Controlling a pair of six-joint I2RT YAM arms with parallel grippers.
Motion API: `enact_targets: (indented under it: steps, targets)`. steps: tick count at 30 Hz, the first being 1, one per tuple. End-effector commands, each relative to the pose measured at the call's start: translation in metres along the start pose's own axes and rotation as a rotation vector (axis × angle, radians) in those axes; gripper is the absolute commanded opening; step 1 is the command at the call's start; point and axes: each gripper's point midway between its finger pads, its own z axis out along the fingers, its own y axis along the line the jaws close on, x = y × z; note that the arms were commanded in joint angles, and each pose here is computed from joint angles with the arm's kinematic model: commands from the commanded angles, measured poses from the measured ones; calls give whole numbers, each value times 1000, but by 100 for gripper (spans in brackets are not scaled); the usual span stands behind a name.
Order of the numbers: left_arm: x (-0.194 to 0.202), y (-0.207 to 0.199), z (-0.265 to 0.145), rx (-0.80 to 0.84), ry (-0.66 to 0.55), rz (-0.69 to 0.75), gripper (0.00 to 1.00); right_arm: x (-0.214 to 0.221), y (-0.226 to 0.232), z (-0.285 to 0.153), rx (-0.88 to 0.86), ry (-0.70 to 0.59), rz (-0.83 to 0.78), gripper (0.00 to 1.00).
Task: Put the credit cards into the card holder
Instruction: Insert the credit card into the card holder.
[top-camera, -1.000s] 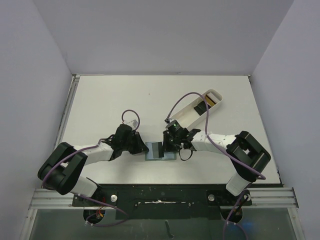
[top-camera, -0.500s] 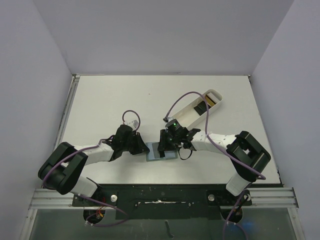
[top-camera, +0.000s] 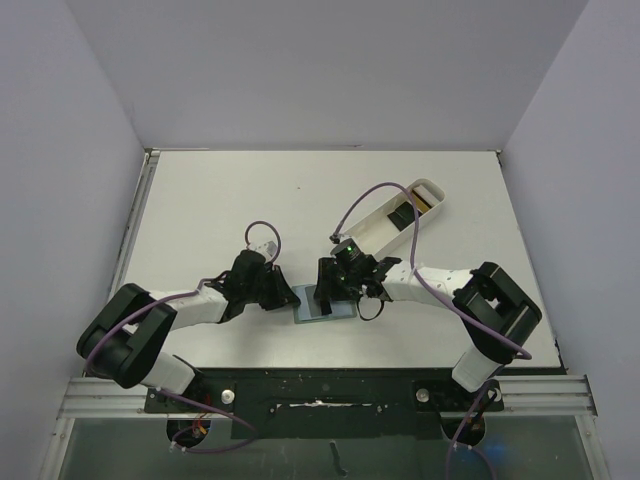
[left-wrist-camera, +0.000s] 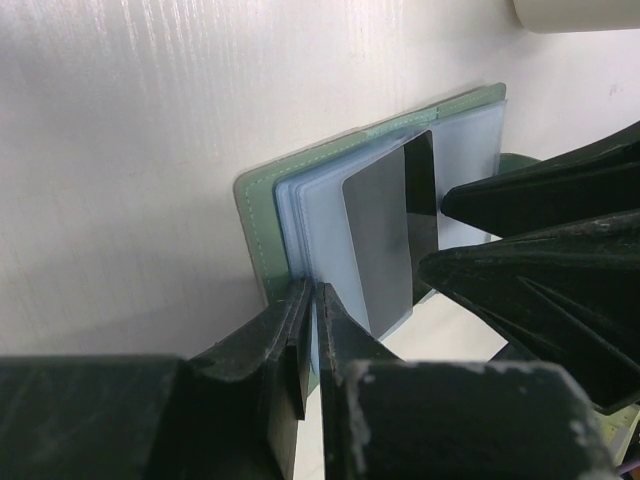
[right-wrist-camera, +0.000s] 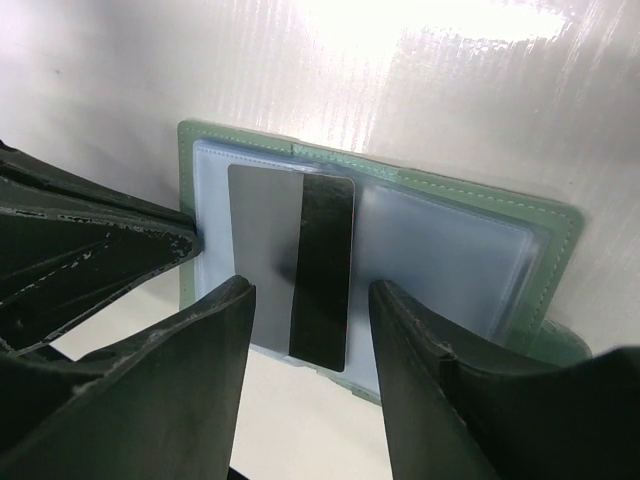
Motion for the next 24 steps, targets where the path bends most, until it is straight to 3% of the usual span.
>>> enact_targets:
  steps: [1,8,16,24]
  targets:
    - [2,-4,3,33,-1,13,8,-19,10,-8,-11,-73,1,50]
    - [2,-6,4,39,0,12,8,-14,24,1,-65,-47,-10,50]
    - [2,-9,4,47,-1,15,8,-12,45,3,-130,-37,-22,35]
    - [-2,-13,0,45,-8,25,11,-9,43,2,-109,-38,-32,32]
